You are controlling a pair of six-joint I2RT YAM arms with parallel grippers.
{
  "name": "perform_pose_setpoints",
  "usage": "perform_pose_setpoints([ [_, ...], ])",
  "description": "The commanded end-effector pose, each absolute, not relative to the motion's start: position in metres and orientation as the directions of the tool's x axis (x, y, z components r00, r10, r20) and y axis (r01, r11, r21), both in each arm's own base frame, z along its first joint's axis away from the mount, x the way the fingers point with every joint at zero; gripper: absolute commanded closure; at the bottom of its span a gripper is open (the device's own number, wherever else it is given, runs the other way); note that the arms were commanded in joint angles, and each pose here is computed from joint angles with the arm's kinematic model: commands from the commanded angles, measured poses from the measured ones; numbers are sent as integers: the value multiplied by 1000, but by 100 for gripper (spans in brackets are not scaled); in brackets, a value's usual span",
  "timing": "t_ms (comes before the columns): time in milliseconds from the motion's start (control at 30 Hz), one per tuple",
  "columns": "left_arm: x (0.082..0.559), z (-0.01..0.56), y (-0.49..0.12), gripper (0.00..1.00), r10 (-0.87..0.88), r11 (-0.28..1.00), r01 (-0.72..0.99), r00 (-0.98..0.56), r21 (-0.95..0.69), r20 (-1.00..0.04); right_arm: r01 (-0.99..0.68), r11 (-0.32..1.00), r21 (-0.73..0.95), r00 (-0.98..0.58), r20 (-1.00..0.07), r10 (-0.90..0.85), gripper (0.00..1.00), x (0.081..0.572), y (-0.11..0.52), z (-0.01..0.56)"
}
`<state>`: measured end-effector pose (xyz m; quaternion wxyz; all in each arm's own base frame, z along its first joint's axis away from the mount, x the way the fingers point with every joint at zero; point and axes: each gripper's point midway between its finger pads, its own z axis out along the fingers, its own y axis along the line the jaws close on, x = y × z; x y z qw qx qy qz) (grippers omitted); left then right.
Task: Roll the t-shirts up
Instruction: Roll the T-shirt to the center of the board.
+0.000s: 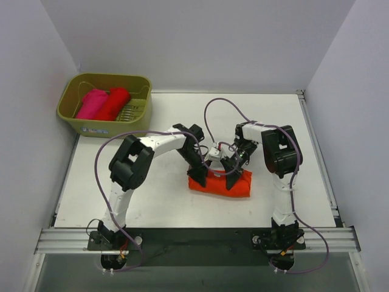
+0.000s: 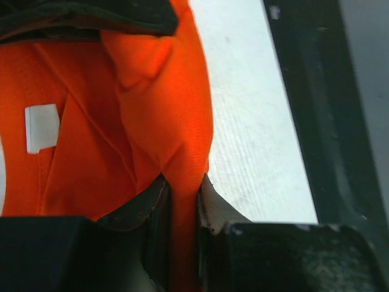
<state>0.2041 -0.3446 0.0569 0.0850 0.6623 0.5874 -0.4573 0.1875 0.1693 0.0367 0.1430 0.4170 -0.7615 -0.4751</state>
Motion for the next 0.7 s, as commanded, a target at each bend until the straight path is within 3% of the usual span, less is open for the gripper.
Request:
perform_pose_setpoints([
  [0, 172, 98, -329, 95, 702, -341, 657, -298, -672, -647, -426, 285, 858, -624, -51, -779, 94, 187, 162, 40],
  [200, 180, 77, -324, 95, 734, -299, 615, -340, -730, -588, -441, 303, 845, -606, -32, -795, 92, 189, 154, 36],
  [367, 184, 59, -322, 95, 756, -238, 625, -361, -744, -546, -458, 332, 825, -683, -87, -725, 64, 209, 151, 41],
  [433, 186, 54, -323, 94, 765, -223, 619, -368, -753, -528, -420, 351, 837, -783, -139, -607, 42, 230, 145, 50],
  [533, 189, 50, -325, 94, 779, -212, 601, -372, -770, -505, -428, 387, 816, -849, -217, -482, 29, 261, 123, 70],
  [667, 192, 41, -326, 94, 795, -187, 594, -376, -782, -476, -519, 495, 697, -853, -381, -357, 21, 296, 86, 102],
])
